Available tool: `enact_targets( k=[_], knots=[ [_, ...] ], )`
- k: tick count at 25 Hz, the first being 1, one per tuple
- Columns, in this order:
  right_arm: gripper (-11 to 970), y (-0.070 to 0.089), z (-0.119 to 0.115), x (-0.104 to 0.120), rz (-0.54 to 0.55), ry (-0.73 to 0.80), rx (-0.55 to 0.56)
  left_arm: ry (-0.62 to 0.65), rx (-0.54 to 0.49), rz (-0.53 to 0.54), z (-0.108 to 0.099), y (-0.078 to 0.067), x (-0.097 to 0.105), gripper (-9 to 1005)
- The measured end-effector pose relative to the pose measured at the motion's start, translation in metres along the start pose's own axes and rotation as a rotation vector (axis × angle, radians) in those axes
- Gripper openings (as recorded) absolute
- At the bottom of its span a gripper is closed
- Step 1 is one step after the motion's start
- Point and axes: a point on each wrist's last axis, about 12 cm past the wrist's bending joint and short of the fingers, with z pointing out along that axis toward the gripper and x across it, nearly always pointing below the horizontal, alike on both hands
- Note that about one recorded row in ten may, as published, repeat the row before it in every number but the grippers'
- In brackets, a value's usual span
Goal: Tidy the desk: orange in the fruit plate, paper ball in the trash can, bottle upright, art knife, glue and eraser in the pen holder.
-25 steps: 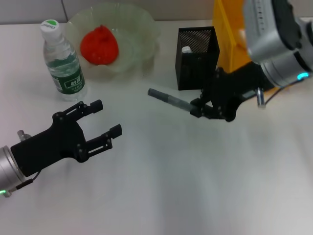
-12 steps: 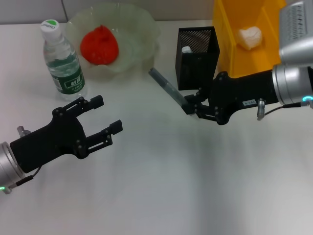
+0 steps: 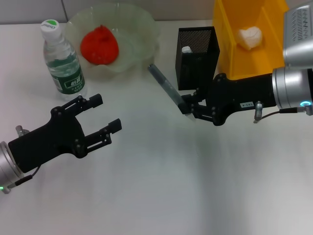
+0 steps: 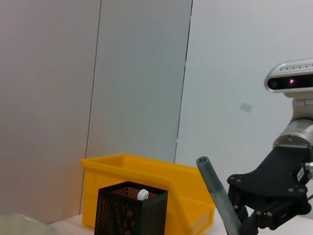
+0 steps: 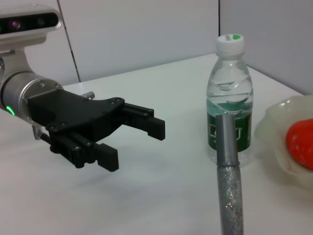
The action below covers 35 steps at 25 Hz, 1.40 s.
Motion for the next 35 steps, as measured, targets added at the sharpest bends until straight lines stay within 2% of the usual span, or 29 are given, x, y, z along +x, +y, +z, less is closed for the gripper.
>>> enact_targets(
  k=[5, 6, 9, 11, 14, 16, 20, 21, 22, 24, 26, 27, 30, 31, 32, 35],
  knots=[
    [132, 0.004, -0.001, -0.004, -0.106, 0.008, -0.007, 0.005, -0.009, 0.002, 0.000, 0.001, 0.000, 773],
    [132, 0.005, -0.006, -0.008, -0.164, 0.006, 0.009, 0.006, -0.011, 0.006, 0.000, 0.002, 0.000, 773],
    [132, 0.005, -0.012, -0.012, -0.219, 0.001, 0.036, 0.005, -0.017, 0.009, -0.001, 0.002, 0.000, 773],
    [132, 0.005, -0.027, -0.021, -0.313, -0.011, 0.099, -0.001, -0.030, 0.010, -0.002, 0.004, 0.000, 773],
    [132, 0.004, -0.035, -0.028, -0.365, -0.019, 0.138, -0.007, -0.043, 0.008, -0.003, 0.004, 0.000, 773],
    [132, -0.003, -0.051, -0.037, -0.440, -0.020, 0.217, -0.010, -0.051, 0.009, -0.002, 0.004, 0.000, 773],
    [132, -0.010, -0.063, -0.045, -0.521, -0.002, 0.303, -0.012, -0.070, 0.029, -0.001, 0.005, 0.001, 773],
    [132, -0.015, -0.067, -0.048, -0.576, 0.029, 0.357, -0.010, -0.076, 0.050, 0.000, 0.004, 0.002, 773],
    [132, -0.015, -0.067, -0.048, -0.576, 0.029, 0.357, -0.010, -0.076, 0.050, 0.000, 0.004, 0.002, 773],
    [132, -0.020, -0.071, -0.051, -0.646, 0.075, 0.417, -0.011, -0.077, 0.064, 0.002, 0.003, 0.003, 773],
    [132, -0.024, -0.074, -0.054, -0.747, 0.138, 0.489, -0.013, -0.077, 0.073, 0.003, 0.003, 0.003, 773],
    [132, -0.024, -0.074, -0.054, -0.747, 0.138, 0.489, -0.013, -0.077, 0.073, 0.003, 0.003, 0.003, 773],
    [132, -0.023, -0.077, -0.063, -0.861, 0.199, 0.545, -0.016, -0.080, 0.075, 0.004, 0.003, 0.003, 773],
    [132, -0.021, -0.078, -0.067, -0.937, 0.254, 0.574, -0.017, -0.082, 0.076, 0.004, 0.004, 0.002, 773],
    [132, -0.021, -0.078, -0.067, -0.937, 0.254, 0.574, -0.017, -0.082, 0.076, 0.004, 0.004, 0.002, 773],
    [132, -0.019, -0.075, -0.072, -1.056, 0.360, 0.627, -0.022, -0.095, 0.080, 0.002, 0.005, 0.002, 773]
  ],
)
